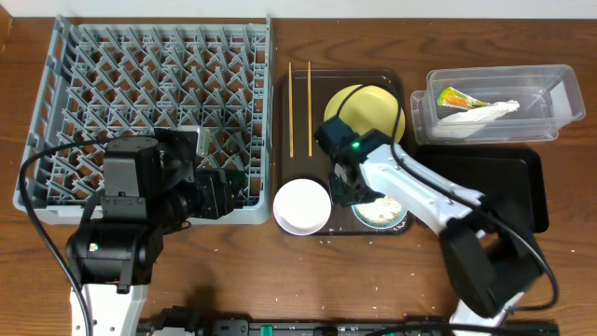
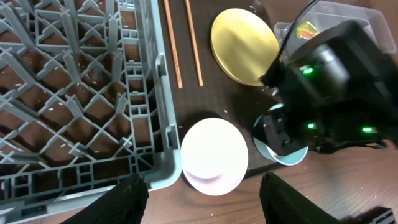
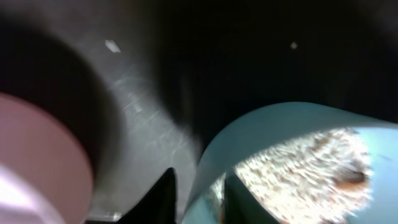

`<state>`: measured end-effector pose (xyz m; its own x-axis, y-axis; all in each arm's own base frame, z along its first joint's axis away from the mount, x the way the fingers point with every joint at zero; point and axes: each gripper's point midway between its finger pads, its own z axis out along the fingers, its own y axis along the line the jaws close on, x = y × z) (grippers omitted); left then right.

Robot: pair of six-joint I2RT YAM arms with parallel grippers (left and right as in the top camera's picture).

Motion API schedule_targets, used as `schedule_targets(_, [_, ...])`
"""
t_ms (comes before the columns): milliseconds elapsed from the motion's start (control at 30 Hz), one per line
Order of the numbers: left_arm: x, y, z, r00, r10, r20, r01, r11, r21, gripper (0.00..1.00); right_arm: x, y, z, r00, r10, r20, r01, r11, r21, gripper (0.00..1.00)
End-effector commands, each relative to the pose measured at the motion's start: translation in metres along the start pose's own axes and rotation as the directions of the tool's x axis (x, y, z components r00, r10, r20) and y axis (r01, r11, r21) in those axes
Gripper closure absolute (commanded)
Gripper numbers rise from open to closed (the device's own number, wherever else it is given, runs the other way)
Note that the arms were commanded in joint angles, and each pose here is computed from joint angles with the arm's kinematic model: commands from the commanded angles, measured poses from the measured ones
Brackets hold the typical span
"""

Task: Sort waste into correct bins and load items into the dishwasher
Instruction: 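Grasp the light-blue bowl with the right gripper and lift it rightward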

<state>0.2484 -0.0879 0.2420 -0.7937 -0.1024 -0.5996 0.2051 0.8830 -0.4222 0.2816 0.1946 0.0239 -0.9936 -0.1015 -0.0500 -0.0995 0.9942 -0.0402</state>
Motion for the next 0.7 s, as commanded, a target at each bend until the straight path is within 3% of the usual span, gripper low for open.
schedule_targets(0, [-0.006,-0.002,-0.005,1.000,0.024,0.017,-0.024,1.000,-0.009,0.40,-0.002,-0.002,0.008,1.000,0.013,0.005,-0.013,1.000,0.019,0.80])
schedule_targets(33, [-0.006,-0.002,-0.005,1.000,0.024,0.017,-0.024,1.000,-0.009,0.40,-0.004,-0.002,0.008,1.000,0.015,0.009,-0.015,1.000,0.016,0.82])
schedule_targets(100, [-0.006,-0.002,-0.005,1.000,0.024,0.017,-0.023,1.000,-0.009,0.40,-0.008,-0.003,0.008,1.000,0.024,0.019,-0.024,1.000,0.010,0.95])
schedule_targets(167, [-0.006,-0.002,-0.005,1.000,0.024,0.017,-0.024,1.000,-0.009,0.40,-0.008,-0.003,0.008,0.999,0.026,0.018,-0.026,1.000,0.010,0.99])
schedule_targets(500, [-0.006,-0.002,-0.005,1.000,0.023,0.017,-0.023,1.000,-0.009,0.40,-0.009,-0.001,0.004,1.000,-0.003,0.021,0.004,1.000,-0.017,0.99])
schedule_targets(667, [-0.006,-0.002,-0.005,1.000,0.024,0.017,-0.024,1.000,-0.009,0.39,-0.014,0.017,-0.035,0.998,-0.047,0.028,0.053,0.960,-0.276,0.99])
